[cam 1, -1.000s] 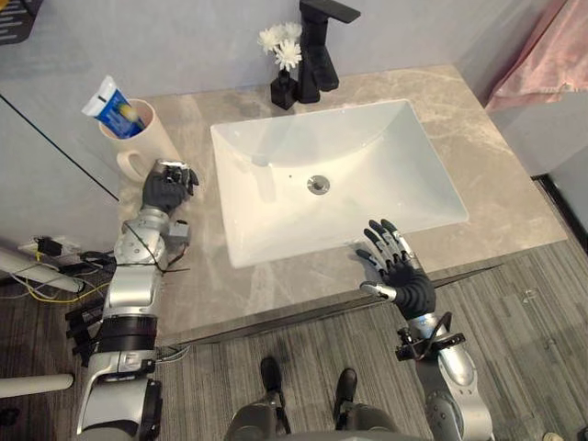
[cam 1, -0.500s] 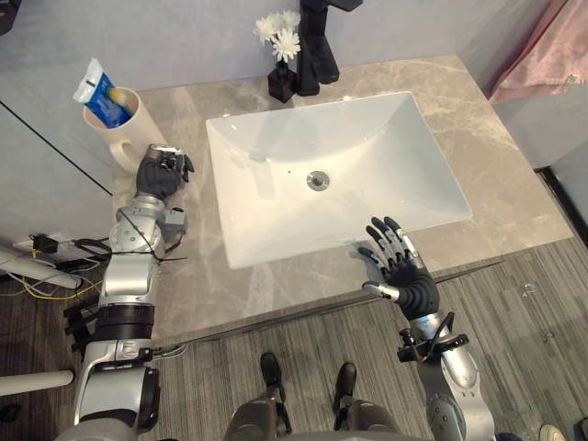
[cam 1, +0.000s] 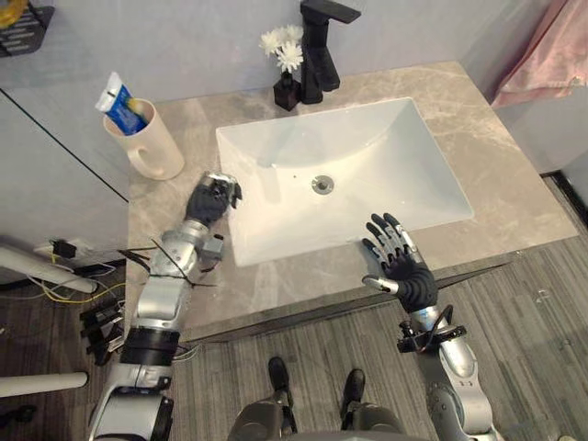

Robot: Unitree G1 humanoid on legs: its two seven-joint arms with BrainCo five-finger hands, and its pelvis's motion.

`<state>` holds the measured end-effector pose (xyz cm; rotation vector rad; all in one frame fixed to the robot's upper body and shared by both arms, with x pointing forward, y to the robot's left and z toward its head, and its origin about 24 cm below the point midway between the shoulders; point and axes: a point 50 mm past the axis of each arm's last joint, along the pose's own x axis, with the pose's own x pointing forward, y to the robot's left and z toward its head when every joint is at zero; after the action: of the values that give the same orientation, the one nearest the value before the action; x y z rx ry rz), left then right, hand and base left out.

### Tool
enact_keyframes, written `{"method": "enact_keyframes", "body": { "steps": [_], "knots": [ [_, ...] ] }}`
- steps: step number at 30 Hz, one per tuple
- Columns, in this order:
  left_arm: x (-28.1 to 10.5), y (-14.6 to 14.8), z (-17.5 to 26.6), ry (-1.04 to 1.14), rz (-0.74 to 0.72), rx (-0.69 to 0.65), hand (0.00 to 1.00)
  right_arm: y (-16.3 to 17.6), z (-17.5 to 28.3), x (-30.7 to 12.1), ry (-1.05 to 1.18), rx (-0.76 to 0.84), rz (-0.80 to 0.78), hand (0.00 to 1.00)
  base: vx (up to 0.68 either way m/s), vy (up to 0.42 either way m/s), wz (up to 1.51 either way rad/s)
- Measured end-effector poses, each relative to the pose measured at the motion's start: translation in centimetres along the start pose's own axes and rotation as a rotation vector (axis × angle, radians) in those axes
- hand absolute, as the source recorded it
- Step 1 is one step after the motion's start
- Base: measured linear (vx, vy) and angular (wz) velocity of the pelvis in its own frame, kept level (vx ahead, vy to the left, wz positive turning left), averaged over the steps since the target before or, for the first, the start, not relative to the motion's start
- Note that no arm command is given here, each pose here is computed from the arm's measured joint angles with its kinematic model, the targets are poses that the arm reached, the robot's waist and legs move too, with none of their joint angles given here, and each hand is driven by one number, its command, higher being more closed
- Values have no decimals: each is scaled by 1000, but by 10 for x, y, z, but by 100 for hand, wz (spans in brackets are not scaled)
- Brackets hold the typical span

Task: Organize washtable

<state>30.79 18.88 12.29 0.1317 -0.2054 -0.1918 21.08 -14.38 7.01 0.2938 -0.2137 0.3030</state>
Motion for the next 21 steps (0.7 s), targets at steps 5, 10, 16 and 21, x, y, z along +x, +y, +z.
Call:
{"method": "enact_keyframes", "body": {
  "steps": [5, 10, 16, 21],
  "knots": [
    [-23, -28, -13, 15, -92, -139, 100, -6, -3, 0, 23, -19, -5, 0, -15, -4, 14],
    [-38, -30, -11, -21, -81, -240, 100, -12, -8, -2, 48, -15, -39, 0, 15, -1, 11],
    [-65, -18, -16, -59, 88, -382, 100, -29, -6, -9, 39, -23, -158, 0, 28, 10, 7],
    [-108, -8, -31, -16, 269, -449, 100, -56, 0, -40, 34, -46, -362, 0, 24, 19, 8]
  ]
}}
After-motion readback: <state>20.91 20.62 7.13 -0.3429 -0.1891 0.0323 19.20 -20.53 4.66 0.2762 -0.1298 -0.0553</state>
